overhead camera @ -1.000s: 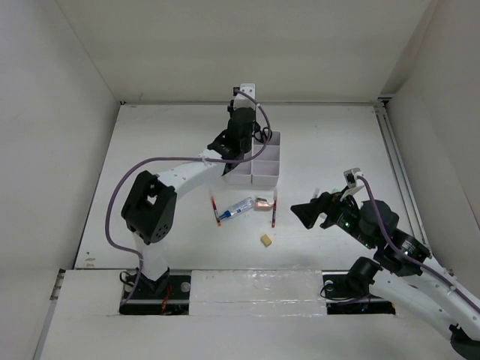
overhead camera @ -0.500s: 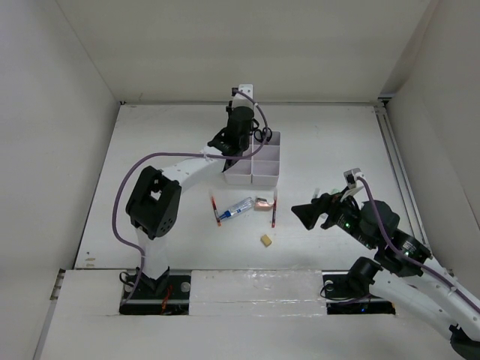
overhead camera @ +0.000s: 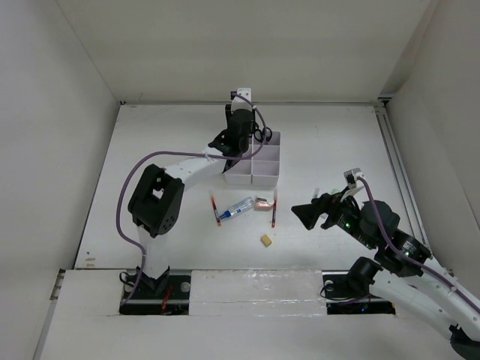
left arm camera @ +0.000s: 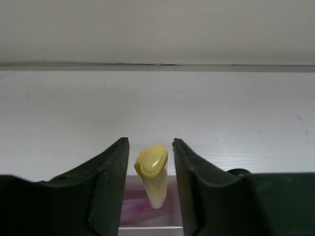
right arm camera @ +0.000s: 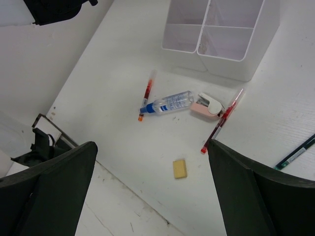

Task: Sort the stationery into containers
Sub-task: Place the stationery into the container, then grab a piece of stationery with the right arm

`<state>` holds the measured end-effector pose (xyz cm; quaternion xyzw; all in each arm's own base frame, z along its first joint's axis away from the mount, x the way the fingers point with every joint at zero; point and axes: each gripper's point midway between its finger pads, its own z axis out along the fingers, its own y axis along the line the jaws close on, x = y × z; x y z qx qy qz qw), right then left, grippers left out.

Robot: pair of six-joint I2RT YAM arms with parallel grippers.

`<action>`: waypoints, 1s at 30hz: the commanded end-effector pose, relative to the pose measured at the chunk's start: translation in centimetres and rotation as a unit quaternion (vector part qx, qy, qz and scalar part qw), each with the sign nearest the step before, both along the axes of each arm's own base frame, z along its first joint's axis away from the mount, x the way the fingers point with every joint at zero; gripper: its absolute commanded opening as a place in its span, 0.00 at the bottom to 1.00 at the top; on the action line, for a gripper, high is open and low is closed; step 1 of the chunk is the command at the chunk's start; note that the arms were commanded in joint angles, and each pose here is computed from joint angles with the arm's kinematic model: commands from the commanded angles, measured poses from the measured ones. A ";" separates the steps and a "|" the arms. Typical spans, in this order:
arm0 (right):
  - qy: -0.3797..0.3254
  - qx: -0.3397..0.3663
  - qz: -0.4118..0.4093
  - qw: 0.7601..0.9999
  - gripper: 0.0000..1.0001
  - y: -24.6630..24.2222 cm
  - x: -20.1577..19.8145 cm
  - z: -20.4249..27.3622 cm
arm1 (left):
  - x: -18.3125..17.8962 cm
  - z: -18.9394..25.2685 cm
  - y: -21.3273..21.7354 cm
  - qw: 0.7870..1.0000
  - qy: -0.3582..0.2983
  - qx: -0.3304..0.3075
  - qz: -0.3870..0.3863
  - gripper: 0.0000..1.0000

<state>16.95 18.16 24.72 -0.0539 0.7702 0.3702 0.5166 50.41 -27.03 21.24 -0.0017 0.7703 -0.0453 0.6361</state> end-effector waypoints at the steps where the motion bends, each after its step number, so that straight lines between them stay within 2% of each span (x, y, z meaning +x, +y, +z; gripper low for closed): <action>1: -0.019 0.013 0.010 1.000 1.00 0.3 -0.2 1.3 | 0.0 1.3 0.4 0.999 -0.018 -0.026 0.000 0.40; 4: 0.004 0.009 -0.043 0.999 1.00 -1.1 0.7 0.3 | -0.4 2.1 0.1 0.999 -0.022 -0.033 -0.017 0.56; 5: 0.014 0.002 -0.061 0.998 1.00 -1.5 1.1 -0.3 | -0.6 2.7 0.2 0.999 -0.024 -0.035 -0.017 0.71; 6: 0.032 0.013 -0.090 0.995 1.00 -2.0 1.5 -0.1 | -0.8 2.9 0.5 0.999 -0.022 -0.038 -0.011 0.77; 8: 0.054 -0.009 -0.151 0.987 1.00 -3.9 2.3 -1.6 | -1.2 4.2 1.0 0.998 -0.032 -0.044 -0.006 0.82; 9: 0.061 -0.004 -0.175 0.983 1.00 -4.5 2.5 -1.2 | -1.5 4.4 1.1 0.998 -0.027 -0.048 -0.005 0.89; 11: 0.100 -0.005 -0.246 0.964 1.00 -6.2 3.2 -2.7 | -2.3 6.6 1.8 0.997 -0.037 -0.068 0.001 0.98; 13: 0.134 0.017 -0.296 0.946 1.00 -6.8 3.6 -3.6 | -3.2 7.9 2.3 0.997 -0.032 -0.077 0.003 1.00; 18: 0.174 0.014 -0.389 0.905 1.00 -8.8 4.0 -6.3 | -7.3 12.5 2.9 0.994 -0.031 -0.101 0.003 1.00; 20: 0.191 0.019 -0.419 0.888 1.00 -9.1 4.3 -7.3 | -8.8 12.2 3.2 0.996 -0.010 -0.091 -0.001 1.00; 23: 0.208 -0.009 -0.443 0.872 1.00 -9.6 4.3 -9.2 | -10.7 13.0 3.7 0.994 0.009 -0.106 -0.019 1.00; 26: 0.210 -0.009 -0.469 0.858 1.00 -10.2 5.5 -10.1 | -12.4 12.9 4.0 0.992 0.022 -0.117 -0.038 1.00; 30: 0.237 -0.052 -0.504 0.829 1.00 -11.8 6.8 -12.2 | -13.7 12.5 4.2 0.990 0.030 -0.123 -0.054 1.00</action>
